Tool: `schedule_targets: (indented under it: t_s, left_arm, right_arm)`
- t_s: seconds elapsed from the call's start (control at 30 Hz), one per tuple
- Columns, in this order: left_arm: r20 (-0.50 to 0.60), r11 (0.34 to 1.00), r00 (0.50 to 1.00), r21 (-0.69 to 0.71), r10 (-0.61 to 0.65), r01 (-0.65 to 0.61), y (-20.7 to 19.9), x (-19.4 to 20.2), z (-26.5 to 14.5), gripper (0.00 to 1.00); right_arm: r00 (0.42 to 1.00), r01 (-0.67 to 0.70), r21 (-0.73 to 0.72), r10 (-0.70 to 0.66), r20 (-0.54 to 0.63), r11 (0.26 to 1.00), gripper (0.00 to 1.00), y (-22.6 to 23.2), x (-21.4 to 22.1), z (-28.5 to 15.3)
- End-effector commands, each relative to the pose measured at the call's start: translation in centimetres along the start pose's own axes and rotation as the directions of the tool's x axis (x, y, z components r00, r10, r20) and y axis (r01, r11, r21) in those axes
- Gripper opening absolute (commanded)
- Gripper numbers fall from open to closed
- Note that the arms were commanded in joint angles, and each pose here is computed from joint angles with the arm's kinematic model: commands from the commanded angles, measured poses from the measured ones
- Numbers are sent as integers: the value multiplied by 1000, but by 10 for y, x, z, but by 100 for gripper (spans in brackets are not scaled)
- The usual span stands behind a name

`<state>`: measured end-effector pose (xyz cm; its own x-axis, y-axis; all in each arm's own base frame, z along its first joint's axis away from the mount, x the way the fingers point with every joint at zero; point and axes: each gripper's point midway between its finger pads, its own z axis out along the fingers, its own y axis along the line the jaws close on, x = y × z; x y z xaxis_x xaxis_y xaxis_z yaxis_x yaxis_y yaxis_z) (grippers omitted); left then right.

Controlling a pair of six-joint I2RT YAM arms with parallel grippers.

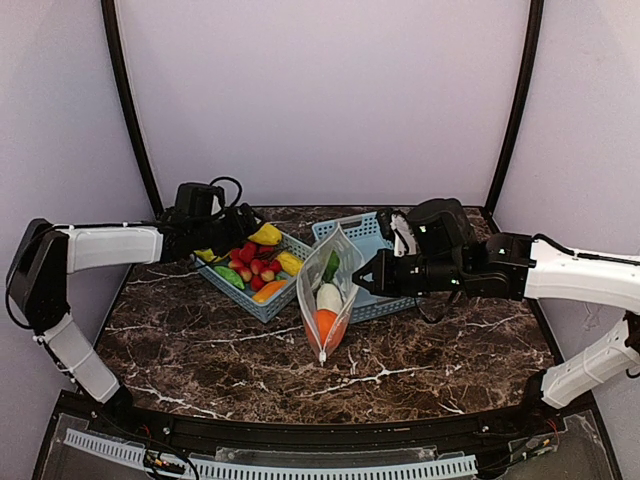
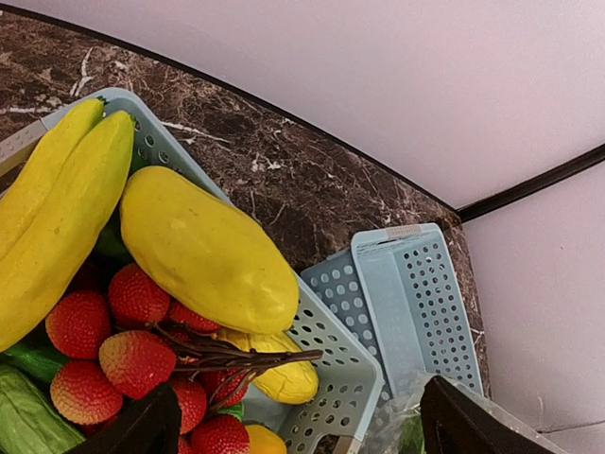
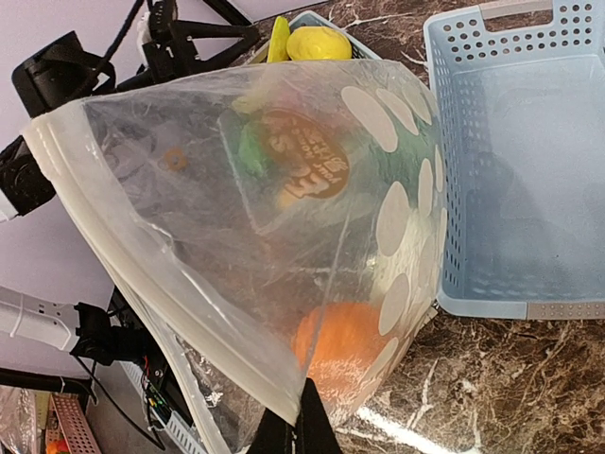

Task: Place the food in the zip-top bag and seal the zipper
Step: Pick up the fake fruit from the bin.

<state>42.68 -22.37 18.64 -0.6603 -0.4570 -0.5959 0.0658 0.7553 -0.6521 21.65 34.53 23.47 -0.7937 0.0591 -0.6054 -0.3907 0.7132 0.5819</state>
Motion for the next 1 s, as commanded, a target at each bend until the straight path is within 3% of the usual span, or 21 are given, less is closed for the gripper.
schedule_targets:
  t_s: [0.0,0.33,0.97]
  left_arm:
    - [57,997,995,16,-81,81,1,-16,21,88]
    - [28,990,991,-44,-132,133,30,-8,62,88]
    - [-16,986,991,-105,-130,128,48,1,93,89]
  right_arm:
    - [999,9,-13,-9,44,1000,0,6,-15,-3]
    - [999,11,-8,-10,47,1000,0,3,-16,-4]
    - [999,14,-5,-13,50,1000,0,2,-19,-2]
